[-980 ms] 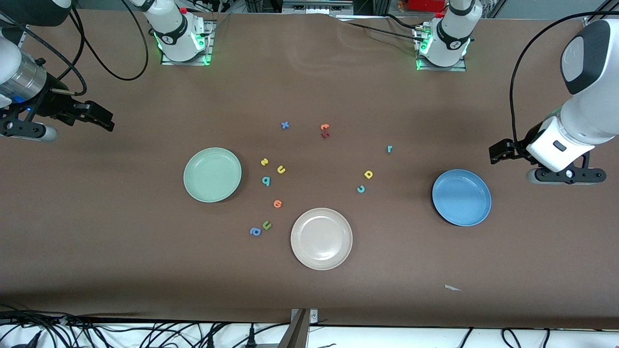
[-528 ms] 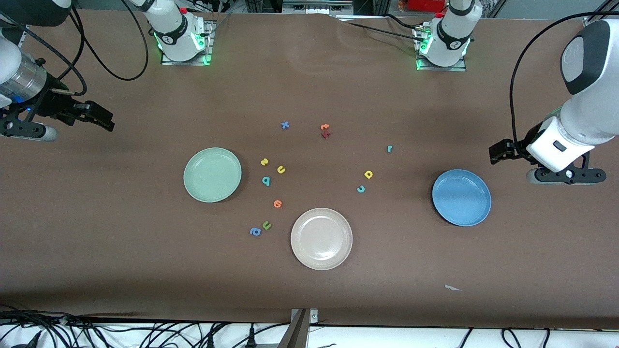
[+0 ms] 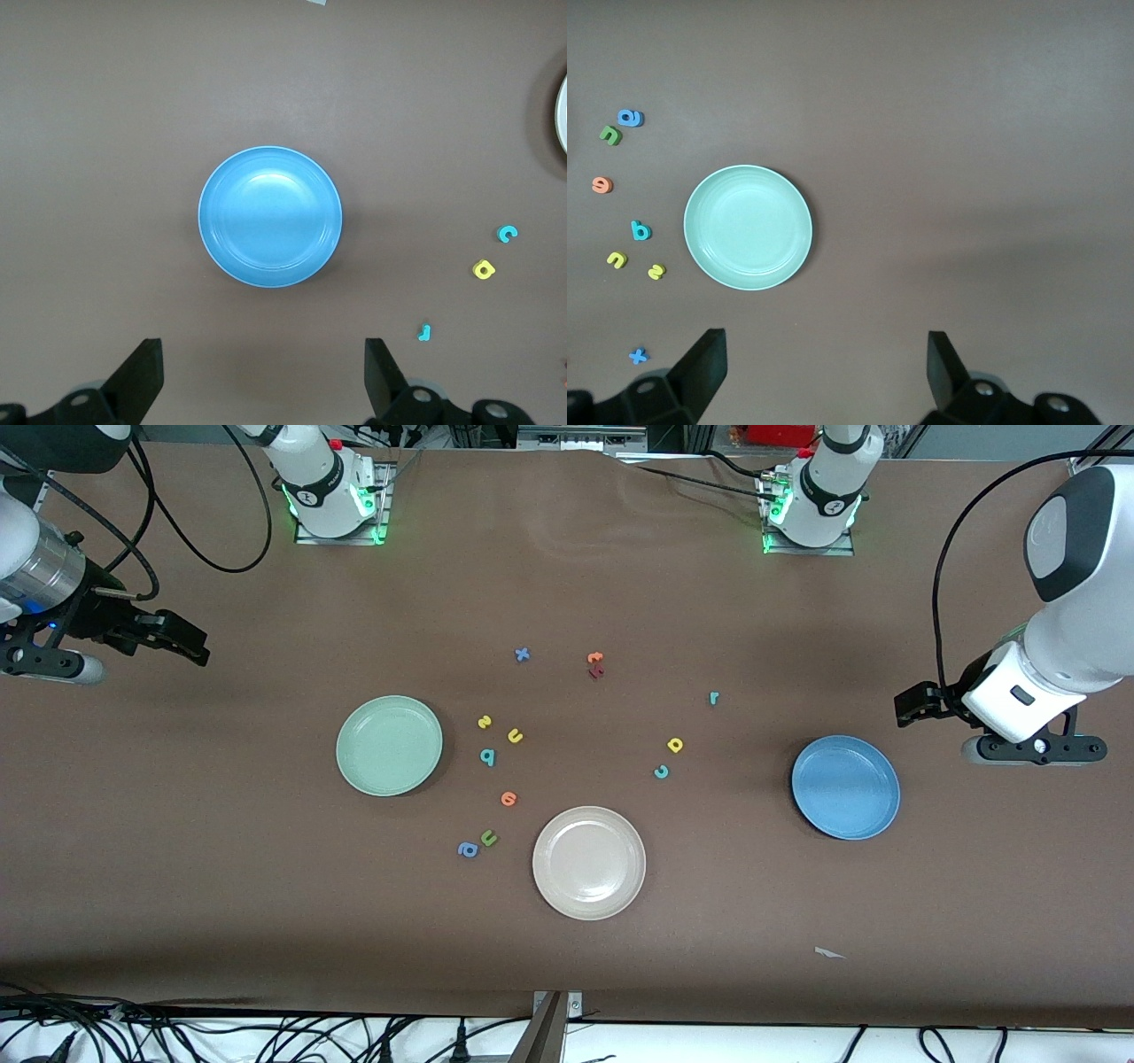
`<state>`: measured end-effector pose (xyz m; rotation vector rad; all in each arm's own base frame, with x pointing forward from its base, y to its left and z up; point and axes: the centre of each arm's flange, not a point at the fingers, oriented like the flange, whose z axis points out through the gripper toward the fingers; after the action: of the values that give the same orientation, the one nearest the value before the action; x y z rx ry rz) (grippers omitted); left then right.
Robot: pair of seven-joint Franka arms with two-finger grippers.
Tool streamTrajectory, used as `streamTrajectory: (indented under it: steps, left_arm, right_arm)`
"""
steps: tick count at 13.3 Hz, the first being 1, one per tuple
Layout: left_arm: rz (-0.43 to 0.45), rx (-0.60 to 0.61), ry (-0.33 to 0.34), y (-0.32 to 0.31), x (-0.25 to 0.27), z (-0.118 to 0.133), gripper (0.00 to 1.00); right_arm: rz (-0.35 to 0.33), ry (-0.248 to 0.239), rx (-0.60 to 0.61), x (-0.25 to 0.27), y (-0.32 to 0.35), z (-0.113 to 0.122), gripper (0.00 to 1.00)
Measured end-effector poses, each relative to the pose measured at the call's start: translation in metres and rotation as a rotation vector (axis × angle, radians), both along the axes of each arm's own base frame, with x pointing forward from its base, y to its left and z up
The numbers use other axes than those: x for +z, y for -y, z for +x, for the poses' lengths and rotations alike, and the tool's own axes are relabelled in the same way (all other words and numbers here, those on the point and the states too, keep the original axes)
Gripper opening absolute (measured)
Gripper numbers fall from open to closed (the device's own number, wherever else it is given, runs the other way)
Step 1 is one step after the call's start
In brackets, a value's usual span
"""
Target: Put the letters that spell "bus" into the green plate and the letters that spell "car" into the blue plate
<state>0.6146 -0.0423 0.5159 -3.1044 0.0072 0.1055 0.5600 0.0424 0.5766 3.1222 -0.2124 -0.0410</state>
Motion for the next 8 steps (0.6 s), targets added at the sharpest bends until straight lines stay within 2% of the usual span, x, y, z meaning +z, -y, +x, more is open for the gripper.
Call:
streamTrajectory:
  steps: [8]
  left_arm:
    - [0.001,-0.001,-0.002,0.0008,-0.0071,0.0034,1.0]
  right_arm:
    - [0.0,0.0,0.0,0.0,0.0,0.0,1.0]
